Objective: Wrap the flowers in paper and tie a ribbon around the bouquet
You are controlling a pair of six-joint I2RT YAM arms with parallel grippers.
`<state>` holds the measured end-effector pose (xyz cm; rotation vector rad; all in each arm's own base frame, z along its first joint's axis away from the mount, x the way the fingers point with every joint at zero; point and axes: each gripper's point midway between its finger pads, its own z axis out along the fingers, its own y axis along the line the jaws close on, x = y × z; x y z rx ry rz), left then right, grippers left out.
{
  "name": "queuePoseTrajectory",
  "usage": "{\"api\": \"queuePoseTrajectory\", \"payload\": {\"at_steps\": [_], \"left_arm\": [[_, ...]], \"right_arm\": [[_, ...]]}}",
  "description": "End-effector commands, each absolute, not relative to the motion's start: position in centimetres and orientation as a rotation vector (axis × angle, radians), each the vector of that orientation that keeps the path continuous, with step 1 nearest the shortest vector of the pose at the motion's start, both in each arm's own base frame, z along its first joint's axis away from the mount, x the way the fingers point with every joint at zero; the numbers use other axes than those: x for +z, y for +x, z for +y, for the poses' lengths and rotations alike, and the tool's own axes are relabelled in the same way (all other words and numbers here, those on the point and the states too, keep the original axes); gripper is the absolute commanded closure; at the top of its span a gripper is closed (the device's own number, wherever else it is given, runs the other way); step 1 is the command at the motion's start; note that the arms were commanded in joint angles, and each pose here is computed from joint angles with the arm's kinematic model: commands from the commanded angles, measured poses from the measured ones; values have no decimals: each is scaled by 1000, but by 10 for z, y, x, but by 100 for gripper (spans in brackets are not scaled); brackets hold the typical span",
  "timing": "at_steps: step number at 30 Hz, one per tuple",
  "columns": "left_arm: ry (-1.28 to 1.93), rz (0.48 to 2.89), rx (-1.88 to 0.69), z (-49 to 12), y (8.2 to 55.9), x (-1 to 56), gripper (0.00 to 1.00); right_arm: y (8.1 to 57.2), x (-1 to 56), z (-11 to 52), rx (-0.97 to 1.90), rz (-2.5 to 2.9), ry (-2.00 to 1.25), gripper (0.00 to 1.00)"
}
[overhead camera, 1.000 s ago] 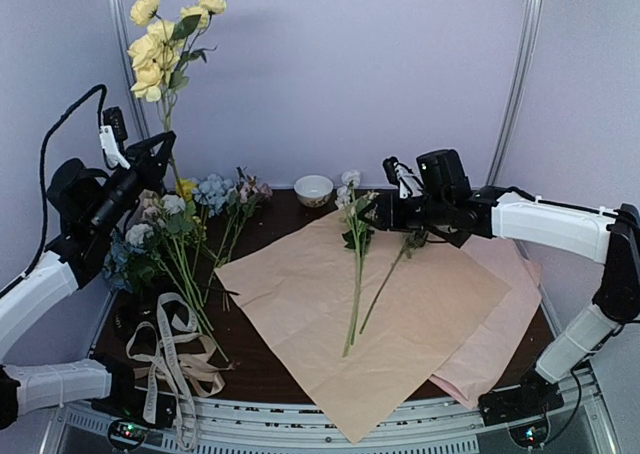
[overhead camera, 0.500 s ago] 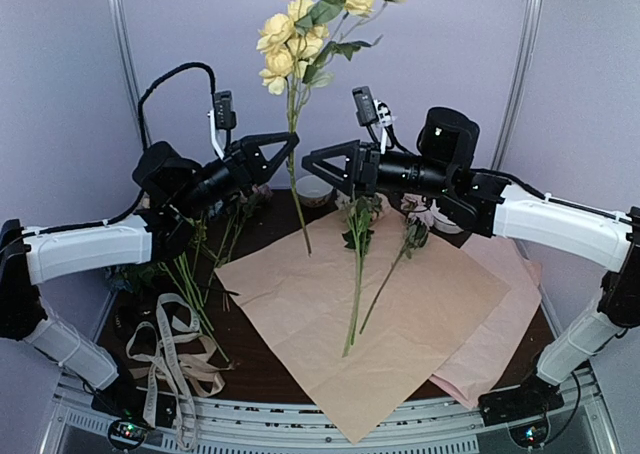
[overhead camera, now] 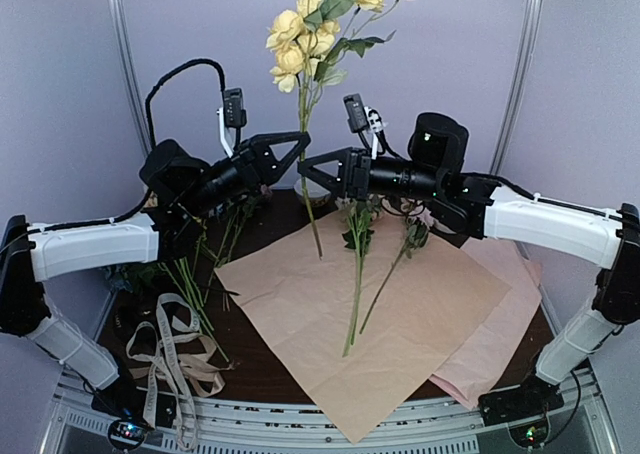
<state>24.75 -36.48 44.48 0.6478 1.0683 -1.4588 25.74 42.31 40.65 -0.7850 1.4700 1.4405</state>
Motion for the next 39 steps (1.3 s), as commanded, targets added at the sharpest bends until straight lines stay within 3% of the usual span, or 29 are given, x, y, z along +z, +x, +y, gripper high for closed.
{"api": "queuePoseTrajectory", "payload": {"at_steps": [1,3,7,8,9,10,12,14,21,27,28,30,32,39], "left_arm": [[635,1015,-1443,-364,247,459,100],[632,1027,-1430,-366,250,458,100],[644,1035,-1439,-368,250,457,100],[636,1049,-1429,-368,252,456,100],[616,1087,-1404,-367,257,452,93],[577,1143,-1357,-365,267,447,68],[475,1330,-1202,-357,298,423,34],[357,1543,-989,-338,333,388,26],[94,2089,-445,-233,402,261,28],[-200,2346,-289,-132,427,160,48],[-228,2375,-237,-117,430,146,50],[-271,2478,-103,-90,436,113,52],[-288,2555,-43,-75,442,89,52],[-394,2617,36,-49,456,54,51]], "right_arm": [[258,393,427,1422,1503,-795,63],[259,390,427,1412,1513,-795,65],[267,385,425,1381,1558,-759,98],[271,382,422,1365,1579,-733,100],[277,377,418,1346,1609,-698,100],[287,368,413,1313,1655,-645,100],[310,339,398,1238,1792,-521,100],[331,300,381,1210,1930,-383,100],[367,156,332,1114,2381,-15,100],[371,95,306,990,2513,106,100],[371,89,299,925,2531,111,96],[371,84,288,830,2550,101,77],[370,86,281,775,2554,90,69],[365,111,262,662,2505,27,64]]}}
